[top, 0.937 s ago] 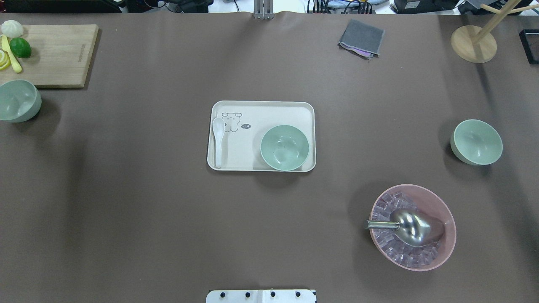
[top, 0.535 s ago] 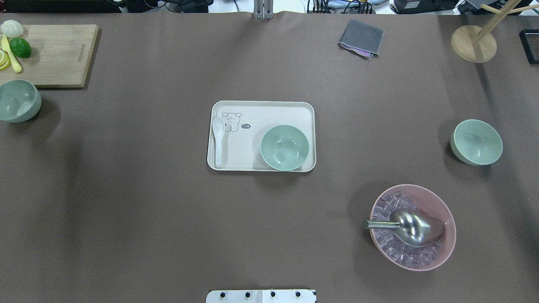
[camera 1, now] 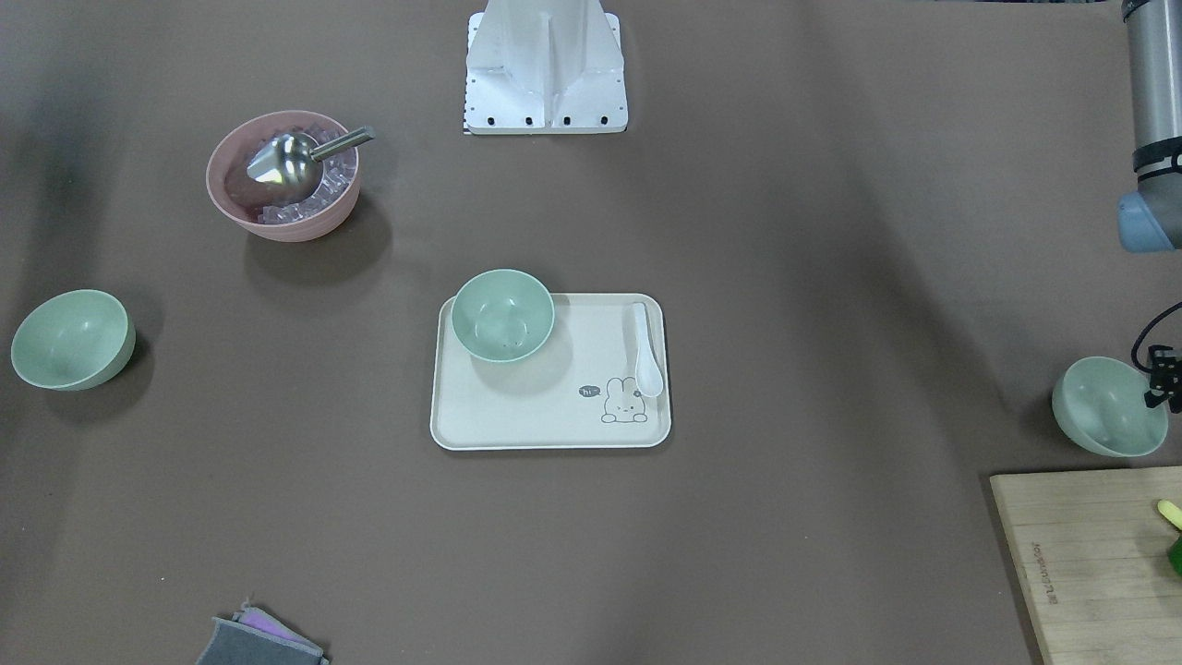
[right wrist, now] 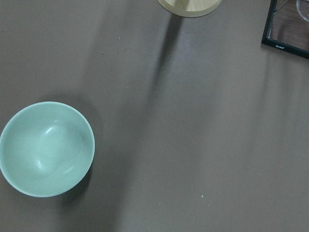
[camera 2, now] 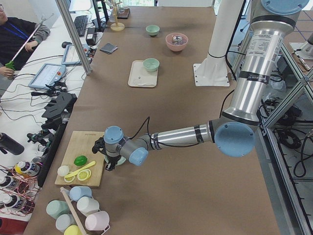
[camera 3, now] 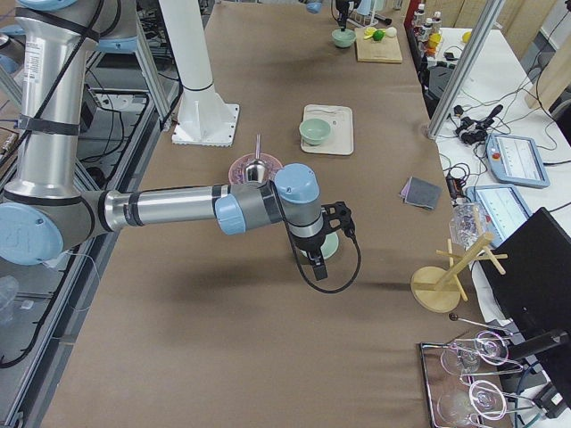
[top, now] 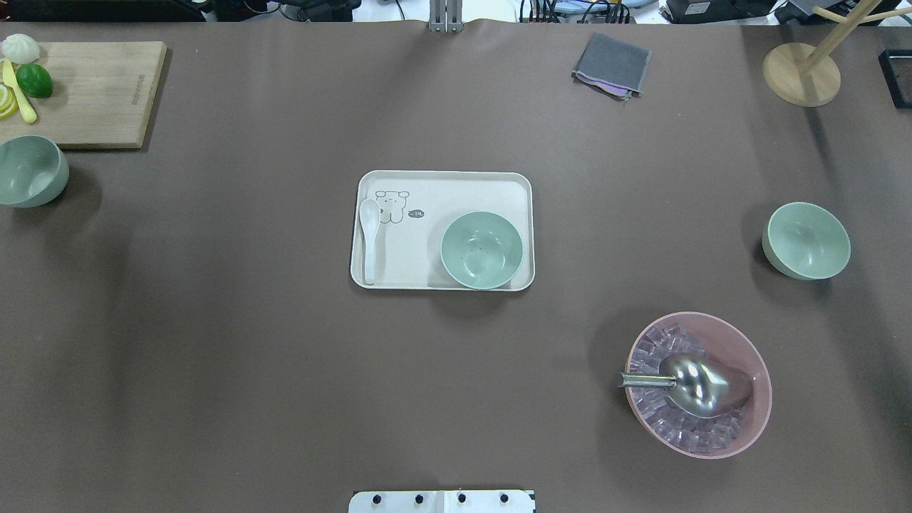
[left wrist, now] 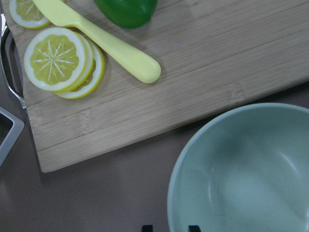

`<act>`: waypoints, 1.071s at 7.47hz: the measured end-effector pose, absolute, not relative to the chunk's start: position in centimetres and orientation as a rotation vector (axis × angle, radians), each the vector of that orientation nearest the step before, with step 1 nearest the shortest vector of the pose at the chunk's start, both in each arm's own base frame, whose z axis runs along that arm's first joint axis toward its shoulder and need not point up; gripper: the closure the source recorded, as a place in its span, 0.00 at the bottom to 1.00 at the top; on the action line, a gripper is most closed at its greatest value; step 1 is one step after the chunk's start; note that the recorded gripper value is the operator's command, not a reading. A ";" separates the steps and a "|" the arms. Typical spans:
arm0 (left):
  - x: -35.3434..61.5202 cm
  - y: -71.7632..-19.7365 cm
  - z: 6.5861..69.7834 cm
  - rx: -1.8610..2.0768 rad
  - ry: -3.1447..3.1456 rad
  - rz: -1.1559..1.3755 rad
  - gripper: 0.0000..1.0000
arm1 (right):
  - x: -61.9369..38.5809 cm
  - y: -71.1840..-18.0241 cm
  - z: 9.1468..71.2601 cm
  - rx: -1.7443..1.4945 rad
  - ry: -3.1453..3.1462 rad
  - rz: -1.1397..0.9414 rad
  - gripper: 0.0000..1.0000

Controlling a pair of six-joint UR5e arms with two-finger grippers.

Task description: Stack green bowls together

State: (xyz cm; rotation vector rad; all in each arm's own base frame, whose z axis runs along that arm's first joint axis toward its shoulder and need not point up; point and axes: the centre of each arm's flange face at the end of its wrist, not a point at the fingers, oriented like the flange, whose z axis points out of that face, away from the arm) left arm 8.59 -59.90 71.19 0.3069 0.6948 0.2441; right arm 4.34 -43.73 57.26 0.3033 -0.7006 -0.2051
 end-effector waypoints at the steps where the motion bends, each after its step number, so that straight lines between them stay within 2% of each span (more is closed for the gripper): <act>1: 8.6 -59.9 71.1 0.308 0.697 0.245 1.00 | 4.3 -43.7 57.3 0.304 -0.701 -0.206 0.00; 4: 9.0 -60.3 68.9 0.328 0.742 0.253 1.00 | 4.4 -43.7 57.4 0.302 -0.700 -0.205 0.00; 8: 10.6 -60.1 57.3 0.349 0.955 0.160 1.00 | 4.4 -43.4 57.7 0.296 -0.701 -0.201 0.00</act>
